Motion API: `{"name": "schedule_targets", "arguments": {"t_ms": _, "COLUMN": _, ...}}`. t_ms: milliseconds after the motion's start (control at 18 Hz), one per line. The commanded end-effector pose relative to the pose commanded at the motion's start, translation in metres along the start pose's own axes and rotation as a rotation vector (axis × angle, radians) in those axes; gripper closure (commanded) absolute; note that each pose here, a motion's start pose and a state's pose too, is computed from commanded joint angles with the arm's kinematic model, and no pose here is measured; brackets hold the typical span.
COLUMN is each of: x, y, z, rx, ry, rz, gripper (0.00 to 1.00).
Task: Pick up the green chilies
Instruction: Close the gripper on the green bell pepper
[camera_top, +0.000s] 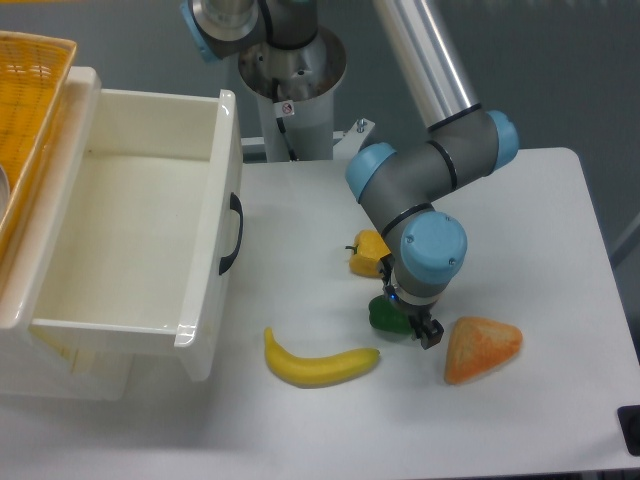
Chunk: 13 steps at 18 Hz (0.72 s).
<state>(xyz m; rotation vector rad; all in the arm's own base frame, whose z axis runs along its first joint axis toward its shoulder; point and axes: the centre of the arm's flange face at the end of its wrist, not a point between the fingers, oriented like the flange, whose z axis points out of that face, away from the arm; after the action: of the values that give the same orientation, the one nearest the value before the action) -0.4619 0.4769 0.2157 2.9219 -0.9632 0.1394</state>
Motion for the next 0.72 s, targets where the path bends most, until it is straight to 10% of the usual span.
{"name": "schedule_targets", "arguments": {"t_ms": 278, "x": 0.0000, "y": 0.0000, "z": 0.0011, "rx": 0.000, "ry": 0.003, "rz": -0.003, "gripper": 0.02}}
{"name": "schedule_targets", "arguments": {"t_ms": 444, "x": -0.0001, "y": 0.0000, "z": 0.0007, "rx": 0.000, "ry": 0.005, "rz": -0.011, "gripper": 0.29}}
{"name": "schedule_targets", "arguments": {"t_ms": 722, "x": -0.0020, "y": 0.0010, "z": -0.0036, "rx": 0.002, "ry": -0.003, "rz": -0.020, "gripper": 0.44}}
